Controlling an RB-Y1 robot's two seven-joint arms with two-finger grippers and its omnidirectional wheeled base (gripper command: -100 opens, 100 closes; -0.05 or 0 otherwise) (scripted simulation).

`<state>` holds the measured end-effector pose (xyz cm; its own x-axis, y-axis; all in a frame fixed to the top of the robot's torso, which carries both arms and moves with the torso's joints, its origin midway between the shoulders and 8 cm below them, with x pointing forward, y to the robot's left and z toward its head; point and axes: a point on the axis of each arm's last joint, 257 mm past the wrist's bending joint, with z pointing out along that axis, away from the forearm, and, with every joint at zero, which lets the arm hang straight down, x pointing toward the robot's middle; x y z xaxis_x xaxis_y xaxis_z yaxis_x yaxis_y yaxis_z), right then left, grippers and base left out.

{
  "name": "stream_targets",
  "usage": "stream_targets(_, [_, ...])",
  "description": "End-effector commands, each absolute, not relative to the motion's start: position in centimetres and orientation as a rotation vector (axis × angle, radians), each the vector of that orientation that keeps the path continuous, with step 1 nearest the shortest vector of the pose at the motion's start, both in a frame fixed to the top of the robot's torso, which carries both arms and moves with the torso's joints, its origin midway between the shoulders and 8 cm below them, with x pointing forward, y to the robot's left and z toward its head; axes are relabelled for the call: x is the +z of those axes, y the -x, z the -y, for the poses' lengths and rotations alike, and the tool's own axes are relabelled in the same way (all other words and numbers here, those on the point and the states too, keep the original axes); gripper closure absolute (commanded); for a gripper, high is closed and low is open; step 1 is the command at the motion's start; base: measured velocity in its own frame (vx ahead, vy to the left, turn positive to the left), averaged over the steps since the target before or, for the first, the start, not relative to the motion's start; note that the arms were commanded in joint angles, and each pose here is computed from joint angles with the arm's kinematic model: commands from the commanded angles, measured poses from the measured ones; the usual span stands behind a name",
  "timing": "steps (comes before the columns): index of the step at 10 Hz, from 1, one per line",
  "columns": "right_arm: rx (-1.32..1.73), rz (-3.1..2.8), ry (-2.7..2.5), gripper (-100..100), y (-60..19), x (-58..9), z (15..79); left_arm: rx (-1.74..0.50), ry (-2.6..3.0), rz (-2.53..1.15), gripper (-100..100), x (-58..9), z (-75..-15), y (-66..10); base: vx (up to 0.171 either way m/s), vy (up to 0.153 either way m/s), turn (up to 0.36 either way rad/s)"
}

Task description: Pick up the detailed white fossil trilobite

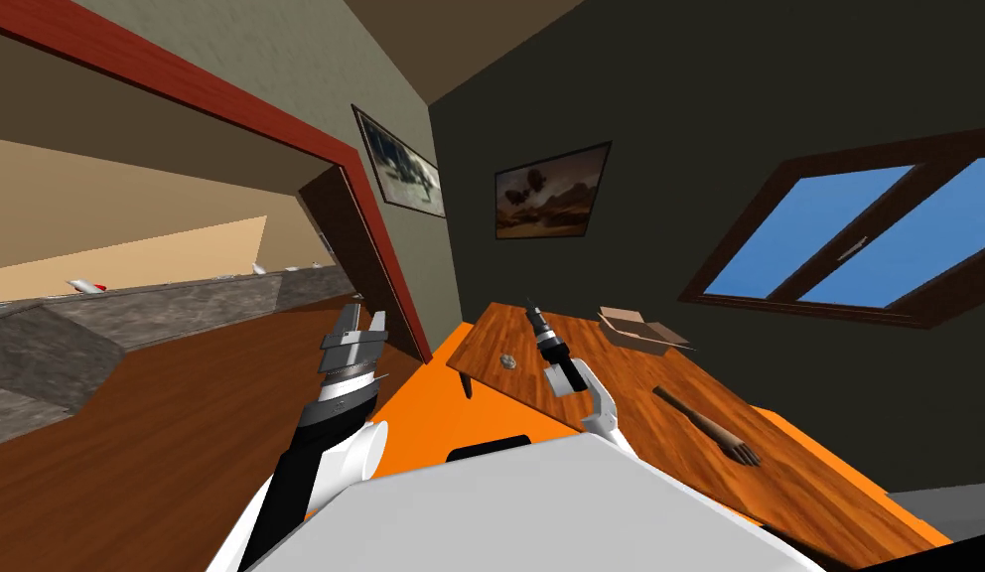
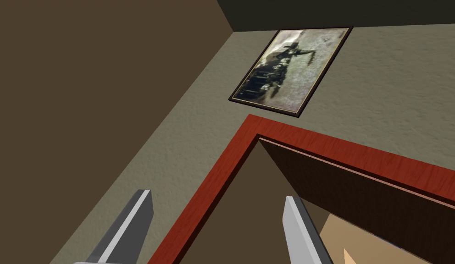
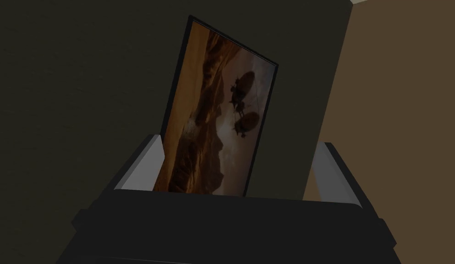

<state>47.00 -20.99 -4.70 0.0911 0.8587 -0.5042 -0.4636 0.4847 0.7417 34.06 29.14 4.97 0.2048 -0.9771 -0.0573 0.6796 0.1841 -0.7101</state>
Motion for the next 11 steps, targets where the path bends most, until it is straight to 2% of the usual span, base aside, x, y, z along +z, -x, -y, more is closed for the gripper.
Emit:
stream_targets(1, [0.98, -1.146, -0.403, -100, -48.6, -5.9, 19.9, -1.265, 0.623, -0.582, 0, 5.0, -29.1, -34.1, 0.043, 0.138, 0.272])
stream_targets(11, [0.756, -1.419, -0.263, -100, -54.3, -14.7, 16.3, -1.265, 0.623, -0.582, 0, 5.0, -29.1, -34.1, 0.031, 0.074, 0.13])
